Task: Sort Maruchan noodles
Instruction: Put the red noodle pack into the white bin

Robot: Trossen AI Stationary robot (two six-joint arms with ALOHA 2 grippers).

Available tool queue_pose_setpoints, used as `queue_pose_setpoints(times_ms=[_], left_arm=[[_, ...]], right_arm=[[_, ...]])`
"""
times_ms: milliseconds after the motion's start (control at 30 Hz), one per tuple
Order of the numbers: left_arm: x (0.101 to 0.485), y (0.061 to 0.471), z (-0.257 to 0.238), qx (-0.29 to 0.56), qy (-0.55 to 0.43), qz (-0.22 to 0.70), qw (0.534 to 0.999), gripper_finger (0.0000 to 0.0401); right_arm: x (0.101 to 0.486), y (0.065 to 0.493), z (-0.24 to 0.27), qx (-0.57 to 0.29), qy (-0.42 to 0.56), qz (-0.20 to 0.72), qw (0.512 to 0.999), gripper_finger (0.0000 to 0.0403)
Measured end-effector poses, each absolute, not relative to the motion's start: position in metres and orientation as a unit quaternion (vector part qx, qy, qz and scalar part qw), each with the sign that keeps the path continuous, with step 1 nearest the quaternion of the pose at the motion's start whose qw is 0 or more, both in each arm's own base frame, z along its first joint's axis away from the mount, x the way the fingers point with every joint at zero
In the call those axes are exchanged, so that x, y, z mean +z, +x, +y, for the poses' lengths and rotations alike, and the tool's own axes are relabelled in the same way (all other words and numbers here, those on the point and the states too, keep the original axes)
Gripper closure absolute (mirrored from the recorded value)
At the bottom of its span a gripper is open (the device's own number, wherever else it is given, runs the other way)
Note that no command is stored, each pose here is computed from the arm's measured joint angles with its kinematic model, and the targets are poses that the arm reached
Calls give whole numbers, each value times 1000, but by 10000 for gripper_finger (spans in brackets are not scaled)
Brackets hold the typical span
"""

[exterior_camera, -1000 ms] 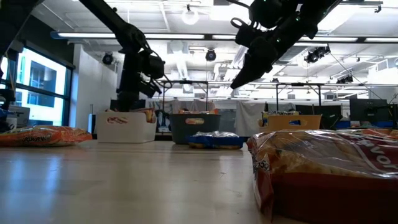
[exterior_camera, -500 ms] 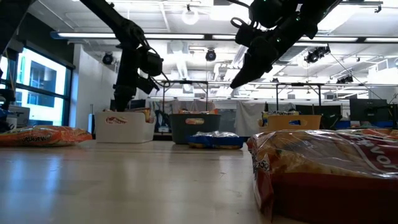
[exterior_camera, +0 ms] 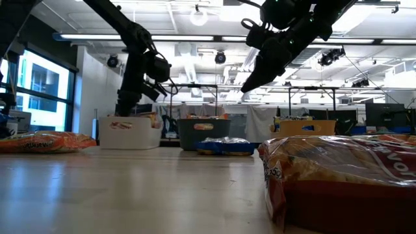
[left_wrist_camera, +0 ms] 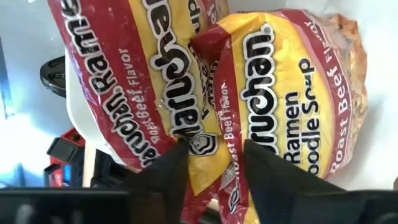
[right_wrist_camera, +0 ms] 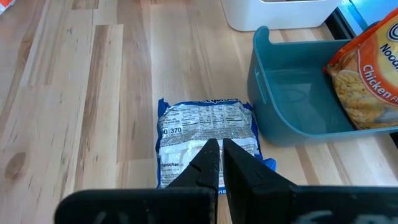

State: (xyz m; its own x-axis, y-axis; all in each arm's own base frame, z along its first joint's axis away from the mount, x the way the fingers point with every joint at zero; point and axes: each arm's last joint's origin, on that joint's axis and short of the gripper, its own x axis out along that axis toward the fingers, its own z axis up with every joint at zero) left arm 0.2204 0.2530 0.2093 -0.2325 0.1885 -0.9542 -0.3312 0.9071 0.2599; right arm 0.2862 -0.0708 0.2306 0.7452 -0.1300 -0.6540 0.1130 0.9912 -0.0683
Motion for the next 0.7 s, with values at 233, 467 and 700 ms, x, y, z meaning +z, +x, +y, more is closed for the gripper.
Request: queue_pose_setpoints(times_ms=[233, 467, 700], left_arm=[[219, 226, 247, 217, 31, 766, 604, 391], [237, 231, 235, 228, 23, 727, 647, 399], [237, 224, 232, 264, -50, 725, 634, 330]], right_arm=[[230, 286, -71, -65, -12, 353, 933, 403], [230, 286, -71, -64, -11, 355, 933, 403], [230, 286, -71, -63, -11, 355, 933, 403]])
